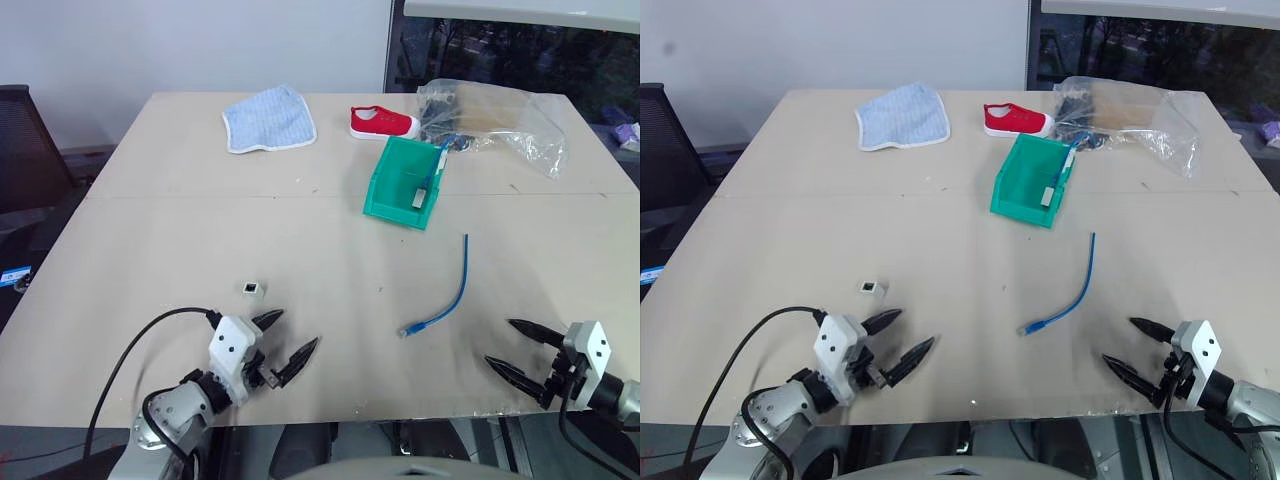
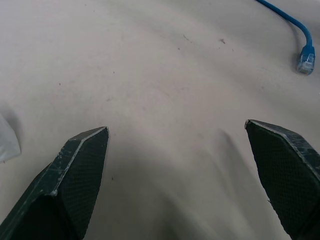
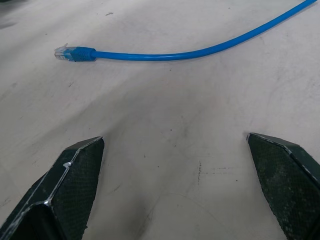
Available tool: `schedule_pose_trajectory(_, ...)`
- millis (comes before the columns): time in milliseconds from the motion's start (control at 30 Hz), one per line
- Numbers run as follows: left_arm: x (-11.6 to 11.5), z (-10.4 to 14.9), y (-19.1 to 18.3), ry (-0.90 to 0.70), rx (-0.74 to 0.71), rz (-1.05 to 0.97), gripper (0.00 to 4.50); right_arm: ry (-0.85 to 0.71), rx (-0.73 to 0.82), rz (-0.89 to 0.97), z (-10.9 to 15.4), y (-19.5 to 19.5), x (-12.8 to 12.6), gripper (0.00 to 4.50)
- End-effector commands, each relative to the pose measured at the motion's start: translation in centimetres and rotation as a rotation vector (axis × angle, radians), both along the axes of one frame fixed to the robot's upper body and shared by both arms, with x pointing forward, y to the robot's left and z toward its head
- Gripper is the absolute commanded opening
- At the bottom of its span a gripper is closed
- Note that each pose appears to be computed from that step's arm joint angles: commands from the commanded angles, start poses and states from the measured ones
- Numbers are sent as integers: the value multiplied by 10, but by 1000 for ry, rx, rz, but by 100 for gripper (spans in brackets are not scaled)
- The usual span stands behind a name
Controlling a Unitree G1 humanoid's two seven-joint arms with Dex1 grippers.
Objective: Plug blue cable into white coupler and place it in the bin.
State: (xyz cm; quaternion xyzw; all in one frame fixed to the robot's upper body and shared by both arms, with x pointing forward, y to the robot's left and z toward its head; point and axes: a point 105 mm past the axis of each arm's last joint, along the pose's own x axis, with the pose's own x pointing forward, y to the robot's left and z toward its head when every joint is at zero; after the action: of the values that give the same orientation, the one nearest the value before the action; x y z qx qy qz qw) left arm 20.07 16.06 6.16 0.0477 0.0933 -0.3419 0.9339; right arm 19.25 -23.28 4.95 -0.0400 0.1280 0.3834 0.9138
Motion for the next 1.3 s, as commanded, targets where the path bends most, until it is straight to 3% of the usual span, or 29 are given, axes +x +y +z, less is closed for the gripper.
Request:
schedule_pose_trajectory(33,-2,-1,-5,-30,-9,-24,450,-13,-29,-11,1,-5,-5,449)
schedule_pose_trajectory(633,-7,-3,-2,-66,-13,-76,450,-41,-55,34,1,-6,-3,449)
schedule_pose_trajectory(867,7,35,-16,-112,-20,-236,450,-105,-52,225,30,31,8,449)
schedule_pose_trajectory(1033,16,59,-29,-95,56,-409,450,-150,-112,365,43,65,24,449)
schedule_pose_trajectory(1300,13,75,-32,-14,202,-636,450,-110,-250,573,30,101,47,449)
